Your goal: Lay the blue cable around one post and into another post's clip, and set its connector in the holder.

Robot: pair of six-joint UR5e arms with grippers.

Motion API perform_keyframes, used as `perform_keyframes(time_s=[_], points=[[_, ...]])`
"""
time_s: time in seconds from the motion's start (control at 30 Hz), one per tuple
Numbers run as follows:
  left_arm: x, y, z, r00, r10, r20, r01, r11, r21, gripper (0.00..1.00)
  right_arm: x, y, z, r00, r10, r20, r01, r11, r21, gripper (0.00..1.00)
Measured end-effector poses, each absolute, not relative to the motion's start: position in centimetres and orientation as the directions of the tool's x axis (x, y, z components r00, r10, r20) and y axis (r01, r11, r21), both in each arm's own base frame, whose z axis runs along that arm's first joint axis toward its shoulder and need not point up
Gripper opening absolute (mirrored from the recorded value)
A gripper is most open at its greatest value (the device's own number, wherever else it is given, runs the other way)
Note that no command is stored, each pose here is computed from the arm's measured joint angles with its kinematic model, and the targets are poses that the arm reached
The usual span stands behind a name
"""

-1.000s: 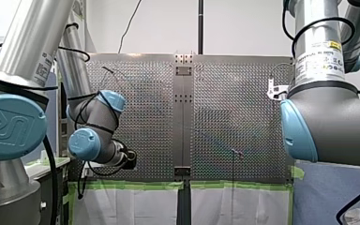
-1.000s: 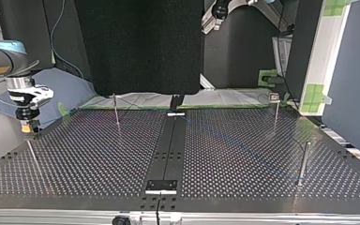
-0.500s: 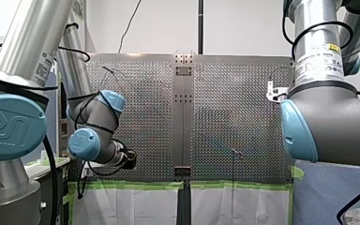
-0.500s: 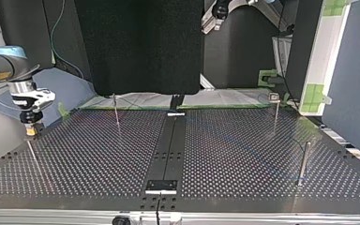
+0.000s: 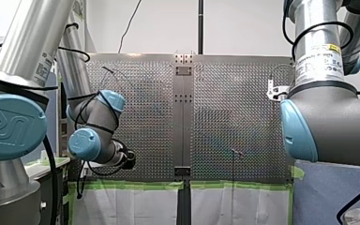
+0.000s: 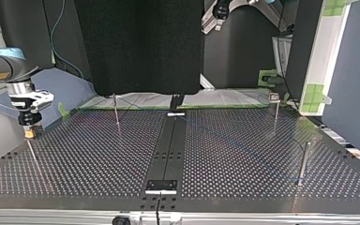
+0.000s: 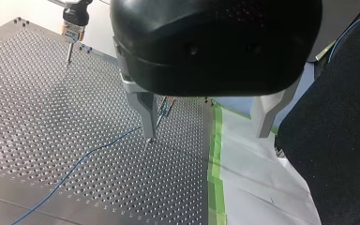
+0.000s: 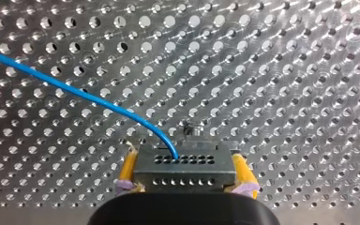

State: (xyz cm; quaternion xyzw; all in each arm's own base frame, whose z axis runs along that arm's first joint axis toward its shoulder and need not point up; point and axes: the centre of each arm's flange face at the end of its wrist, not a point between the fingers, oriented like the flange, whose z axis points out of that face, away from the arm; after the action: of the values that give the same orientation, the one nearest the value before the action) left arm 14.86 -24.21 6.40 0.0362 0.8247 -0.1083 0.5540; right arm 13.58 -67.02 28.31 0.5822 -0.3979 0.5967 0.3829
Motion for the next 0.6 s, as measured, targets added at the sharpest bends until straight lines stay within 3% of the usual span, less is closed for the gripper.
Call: perform_keyframes(time_s=[0.6], points=[[14.84,-24.21,6.40,-0.384,-0.059,-0.921,0.180,0.974,-0.138,1.00,13.03,-67.41,28.25,-0.050,0.004,0.999,-0.922,-0.384,-0.045,0.00]])
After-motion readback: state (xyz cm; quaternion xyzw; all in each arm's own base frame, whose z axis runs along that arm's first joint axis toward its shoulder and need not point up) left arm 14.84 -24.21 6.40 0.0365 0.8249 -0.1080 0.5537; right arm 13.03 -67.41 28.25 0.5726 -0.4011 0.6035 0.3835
